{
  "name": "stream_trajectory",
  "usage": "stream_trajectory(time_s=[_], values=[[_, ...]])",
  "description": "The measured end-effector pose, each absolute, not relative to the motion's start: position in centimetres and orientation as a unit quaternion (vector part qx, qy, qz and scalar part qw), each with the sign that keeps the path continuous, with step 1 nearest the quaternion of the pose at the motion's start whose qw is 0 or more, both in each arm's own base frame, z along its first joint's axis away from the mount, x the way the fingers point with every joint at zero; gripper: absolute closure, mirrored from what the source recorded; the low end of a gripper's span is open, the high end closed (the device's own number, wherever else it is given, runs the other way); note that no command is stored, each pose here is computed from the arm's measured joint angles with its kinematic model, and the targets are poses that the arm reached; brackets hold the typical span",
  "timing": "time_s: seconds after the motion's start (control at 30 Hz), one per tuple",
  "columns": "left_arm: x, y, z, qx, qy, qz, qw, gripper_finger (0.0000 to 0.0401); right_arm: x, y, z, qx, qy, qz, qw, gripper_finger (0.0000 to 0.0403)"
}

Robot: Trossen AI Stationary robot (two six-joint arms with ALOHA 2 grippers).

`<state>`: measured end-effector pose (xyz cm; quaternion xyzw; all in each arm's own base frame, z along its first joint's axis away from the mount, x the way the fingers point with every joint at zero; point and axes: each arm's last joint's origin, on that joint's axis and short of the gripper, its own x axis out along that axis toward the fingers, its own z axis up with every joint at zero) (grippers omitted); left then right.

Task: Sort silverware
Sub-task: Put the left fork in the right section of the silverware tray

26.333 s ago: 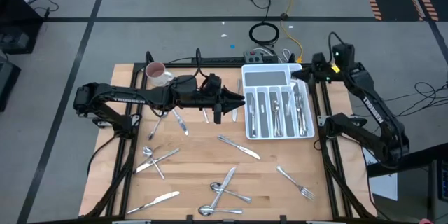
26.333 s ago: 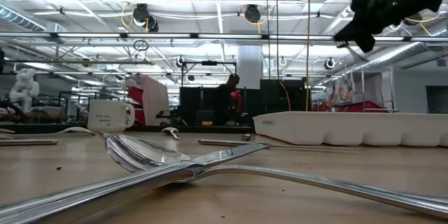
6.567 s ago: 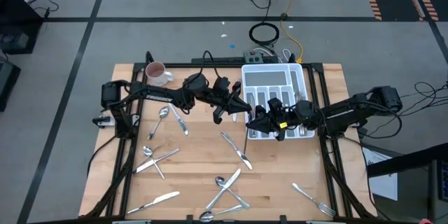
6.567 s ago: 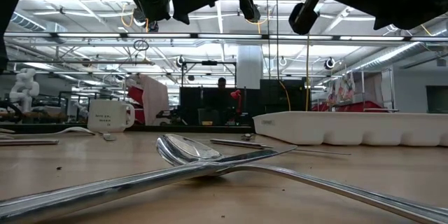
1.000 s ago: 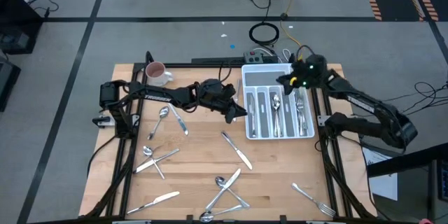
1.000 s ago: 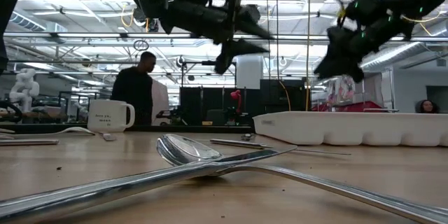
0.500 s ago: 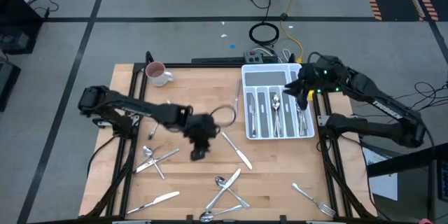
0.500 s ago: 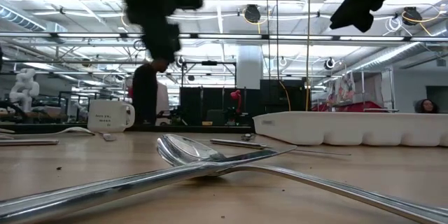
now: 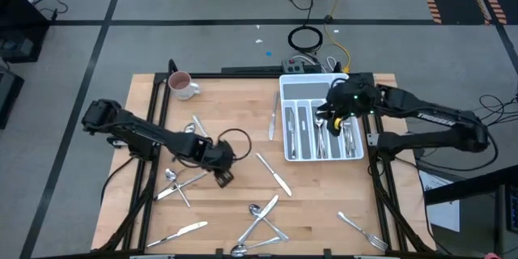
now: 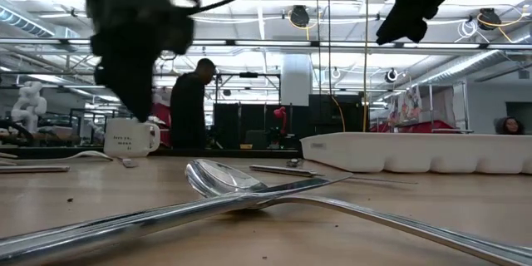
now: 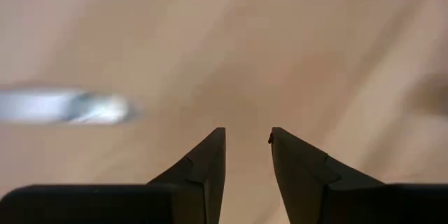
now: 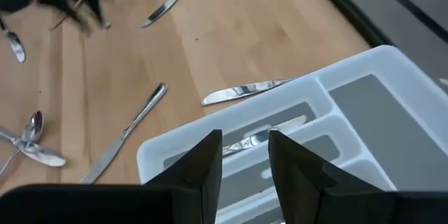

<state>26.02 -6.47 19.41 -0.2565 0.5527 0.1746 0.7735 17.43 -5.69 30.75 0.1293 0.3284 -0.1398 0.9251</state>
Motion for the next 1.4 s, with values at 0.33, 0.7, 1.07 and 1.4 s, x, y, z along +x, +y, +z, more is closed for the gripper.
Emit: stream_trajectory(time_s=[0.33, 0.7, 1.07, 1.4], values=[[18.0, -5.9, 22.7, -0.280, 0.591, 0.414, 0.633, 0.0280, 19.8, -5.7, 29.2, 0.123, 0.363, -0.122, 0.916, 0.0293], [14.9, -8.8, 23.3, -0.285, 0.585, 0.425, 0.629, 0.0280, 21.7, -5.7, 28.4, 0.115, 0.358, -0.107, 0.920, 0.0293], [13.9, -10.1, 17.5, -0.354, 0.597, 0.457, 0.556, 0.0280, 22.0, -5.7, 28.3, 0.122, 0.355, -0.110, 0.920, 0.0293], [14.8, -10.8, 16.2, -0.345, 0.601, 0.448, 0.565, 0.0280, 22.0, -5.7, 28.3, 0.130, 0.354, -0.112, 0.919, 0.0293]])
